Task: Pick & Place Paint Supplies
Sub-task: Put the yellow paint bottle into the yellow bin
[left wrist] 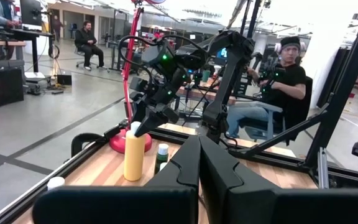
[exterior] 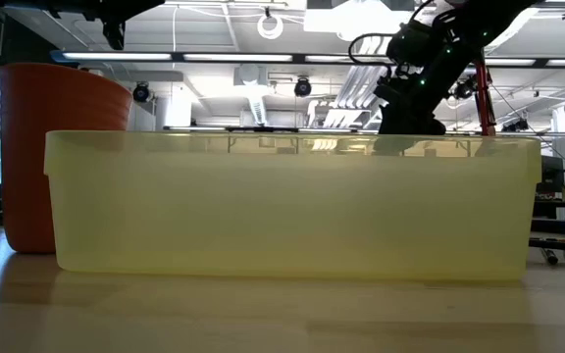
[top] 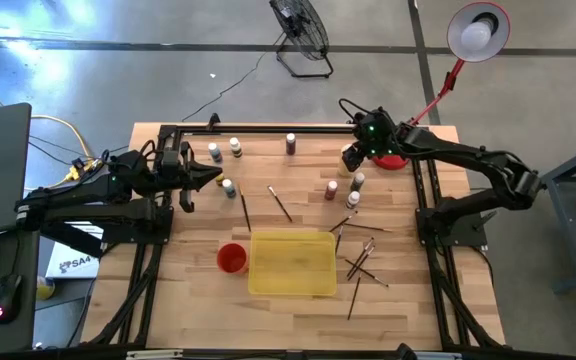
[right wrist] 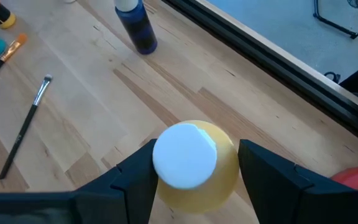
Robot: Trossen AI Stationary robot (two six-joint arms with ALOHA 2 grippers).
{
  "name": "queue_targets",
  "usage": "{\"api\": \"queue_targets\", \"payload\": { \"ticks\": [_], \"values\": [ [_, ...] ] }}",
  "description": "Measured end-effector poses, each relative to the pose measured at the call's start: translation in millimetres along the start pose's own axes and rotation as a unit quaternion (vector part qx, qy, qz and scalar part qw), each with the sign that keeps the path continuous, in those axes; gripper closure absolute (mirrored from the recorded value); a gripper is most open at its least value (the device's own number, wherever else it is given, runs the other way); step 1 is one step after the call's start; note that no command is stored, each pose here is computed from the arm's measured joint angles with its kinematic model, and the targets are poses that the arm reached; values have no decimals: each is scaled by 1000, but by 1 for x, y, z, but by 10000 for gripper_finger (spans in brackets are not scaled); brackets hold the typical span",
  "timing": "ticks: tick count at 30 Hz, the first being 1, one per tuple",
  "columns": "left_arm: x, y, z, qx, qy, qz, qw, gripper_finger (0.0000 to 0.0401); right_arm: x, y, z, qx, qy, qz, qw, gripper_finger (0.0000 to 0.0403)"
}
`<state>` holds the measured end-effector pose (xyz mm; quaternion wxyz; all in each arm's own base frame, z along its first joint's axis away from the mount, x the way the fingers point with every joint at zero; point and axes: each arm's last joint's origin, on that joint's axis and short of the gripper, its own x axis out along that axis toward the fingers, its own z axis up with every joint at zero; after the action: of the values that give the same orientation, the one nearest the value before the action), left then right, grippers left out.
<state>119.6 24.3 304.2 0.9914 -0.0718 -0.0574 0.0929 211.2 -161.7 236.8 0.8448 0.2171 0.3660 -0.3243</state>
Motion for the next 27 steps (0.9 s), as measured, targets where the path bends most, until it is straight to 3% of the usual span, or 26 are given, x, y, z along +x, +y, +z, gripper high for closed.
{"api": "queue_targets", "payload": {
  "ticks": [27],
  "values": [
    [0,0,0,0,0,2,1000,401,1,1,2,8,-10,15,1000,195]
  ]
}}
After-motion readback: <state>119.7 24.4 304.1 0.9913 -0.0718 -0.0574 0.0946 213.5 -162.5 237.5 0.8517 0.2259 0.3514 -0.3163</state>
